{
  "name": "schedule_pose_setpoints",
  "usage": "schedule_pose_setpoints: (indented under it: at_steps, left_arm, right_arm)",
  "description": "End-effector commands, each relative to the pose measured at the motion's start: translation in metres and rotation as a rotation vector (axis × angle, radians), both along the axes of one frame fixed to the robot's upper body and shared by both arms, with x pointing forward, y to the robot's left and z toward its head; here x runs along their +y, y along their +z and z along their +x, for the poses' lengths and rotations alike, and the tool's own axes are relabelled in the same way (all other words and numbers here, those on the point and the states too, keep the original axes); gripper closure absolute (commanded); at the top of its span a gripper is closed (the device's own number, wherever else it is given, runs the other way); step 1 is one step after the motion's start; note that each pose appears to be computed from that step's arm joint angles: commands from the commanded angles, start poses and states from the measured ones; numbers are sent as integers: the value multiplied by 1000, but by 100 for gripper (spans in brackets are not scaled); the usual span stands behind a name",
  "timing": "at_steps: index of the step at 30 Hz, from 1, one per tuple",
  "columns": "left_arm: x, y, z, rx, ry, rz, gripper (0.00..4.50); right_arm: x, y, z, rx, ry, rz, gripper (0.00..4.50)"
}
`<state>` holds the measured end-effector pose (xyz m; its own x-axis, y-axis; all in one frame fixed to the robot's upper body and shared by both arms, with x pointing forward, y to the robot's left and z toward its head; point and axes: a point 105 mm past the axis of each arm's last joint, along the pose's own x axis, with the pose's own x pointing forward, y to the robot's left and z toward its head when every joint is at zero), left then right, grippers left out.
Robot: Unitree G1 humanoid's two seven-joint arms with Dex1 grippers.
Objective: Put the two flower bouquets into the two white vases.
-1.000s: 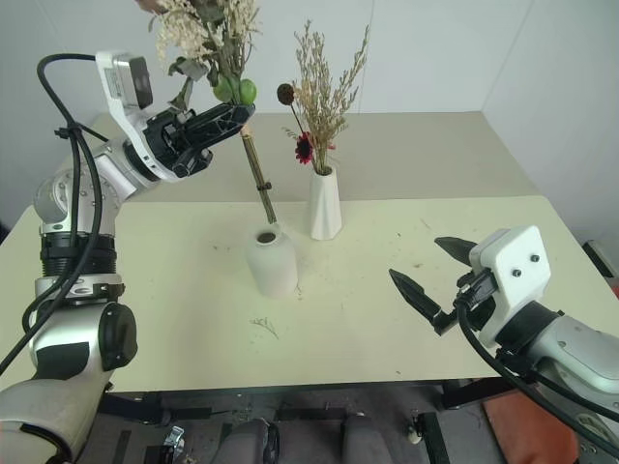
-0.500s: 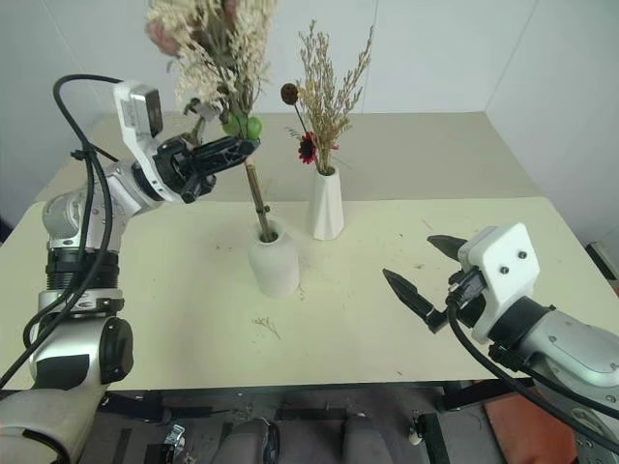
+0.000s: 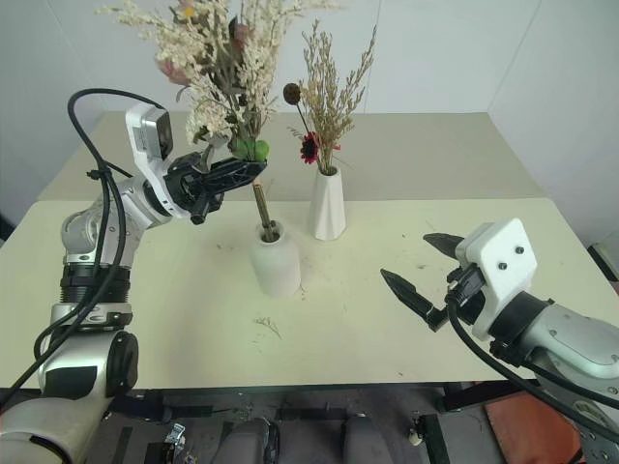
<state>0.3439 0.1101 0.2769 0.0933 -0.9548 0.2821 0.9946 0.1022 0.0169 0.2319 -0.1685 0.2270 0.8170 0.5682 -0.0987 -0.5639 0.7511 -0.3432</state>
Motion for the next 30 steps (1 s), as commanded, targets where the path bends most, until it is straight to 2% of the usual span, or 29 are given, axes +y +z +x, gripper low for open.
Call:
schedule_pose_setpoints:
  at_steps: [1,7,16,17,21,24,30]
  left_arm:
    - [-1,0,-4,-56,-5,28,439]
    - [-1,-14,-4,-55,-12,65,439]
    - [8,-23,-5,-32,-8,60,151]
    - [10,-25,-7,-32,-8,70,130]
    - [17,-38,-2,-18,62,160,3]
    - [27,-45,0,-68,142,247,3]
    - [70,-45,-22,-66,191,348,3]
  right_arm:
    - [-1,15,-2,-72,4,-7,0]
    - [0,15,-1,-73,6,-11,0]
    - [0,15,-1,-77,8,-22,0]
    - [-1,15,-1,-77,8,-23,0]
    - [-1,15,-1,-80,8,-31,0]
    - [-1,15,0,-84,11,-39,0]
    - [-13,18,0,-80,-7,-57,0]
